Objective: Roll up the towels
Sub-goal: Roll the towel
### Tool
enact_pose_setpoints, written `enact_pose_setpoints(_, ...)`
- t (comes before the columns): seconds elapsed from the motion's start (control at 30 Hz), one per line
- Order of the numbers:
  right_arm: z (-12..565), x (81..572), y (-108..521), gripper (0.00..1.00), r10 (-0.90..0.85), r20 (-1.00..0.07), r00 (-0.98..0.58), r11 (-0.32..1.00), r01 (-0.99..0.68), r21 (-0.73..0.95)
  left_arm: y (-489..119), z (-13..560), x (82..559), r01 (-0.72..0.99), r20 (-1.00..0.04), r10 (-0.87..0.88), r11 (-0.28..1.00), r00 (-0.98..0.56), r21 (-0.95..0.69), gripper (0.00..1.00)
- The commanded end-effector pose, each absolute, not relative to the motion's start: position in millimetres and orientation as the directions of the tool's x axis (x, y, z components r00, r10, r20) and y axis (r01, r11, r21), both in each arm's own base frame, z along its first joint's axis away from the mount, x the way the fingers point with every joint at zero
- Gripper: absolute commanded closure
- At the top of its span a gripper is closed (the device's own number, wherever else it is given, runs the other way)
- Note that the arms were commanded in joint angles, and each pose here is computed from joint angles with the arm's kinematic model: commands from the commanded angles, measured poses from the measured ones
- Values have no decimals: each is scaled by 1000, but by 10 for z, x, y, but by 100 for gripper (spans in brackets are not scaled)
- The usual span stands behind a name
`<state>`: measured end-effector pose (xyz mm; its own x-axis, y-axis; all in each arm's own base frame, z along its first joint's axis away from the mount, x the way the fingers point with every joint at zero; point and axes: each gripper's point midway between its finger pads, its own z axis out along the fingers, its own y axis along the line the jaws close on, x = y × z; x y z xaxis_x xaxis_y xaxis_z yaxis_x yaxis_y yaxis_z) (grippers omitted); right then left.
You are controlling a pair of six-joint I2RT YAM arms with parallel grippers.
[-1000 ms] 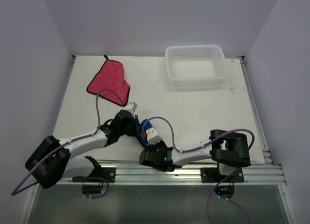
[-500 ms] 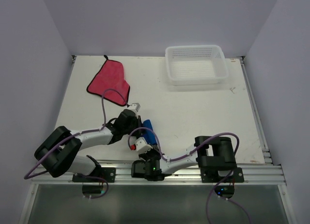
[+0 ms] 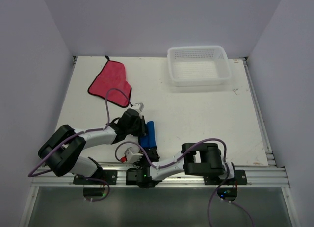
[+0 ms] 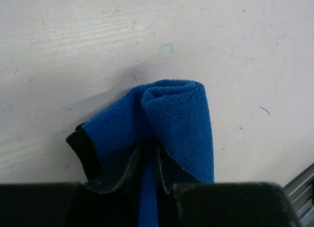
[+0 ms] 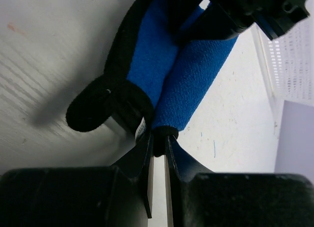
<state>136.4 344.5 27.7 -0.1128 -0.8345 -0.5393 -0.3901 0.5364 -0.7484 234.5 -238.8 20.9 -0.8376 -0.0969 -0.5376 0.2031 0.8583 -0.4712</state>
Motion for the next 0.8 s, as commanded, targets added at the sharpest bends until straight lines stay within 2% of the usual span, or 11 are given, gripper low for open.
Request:
enact_pose_setpoints(0.0, 211, 1322, 3547, 100, -893, -445, -73, 431, -431, -793, -2468, 282, 2392, 240, -556, -85, 841, -827, -485, 82)
enact_pose_setpoints(0.23, 0, 1276, 3559, 100, -948, -315, -52, 299, -494, -817, -2427, 247, 2335, 254, -555, -64, 842, -830, -476, 82)
enact_pose_setpoints(0.77, -365, 1231, 3556, 100, -993, -117, -28, 110, -609, -786, -2301, 313, 2337, 269, -576, -15, 874, -818, -405, 81)
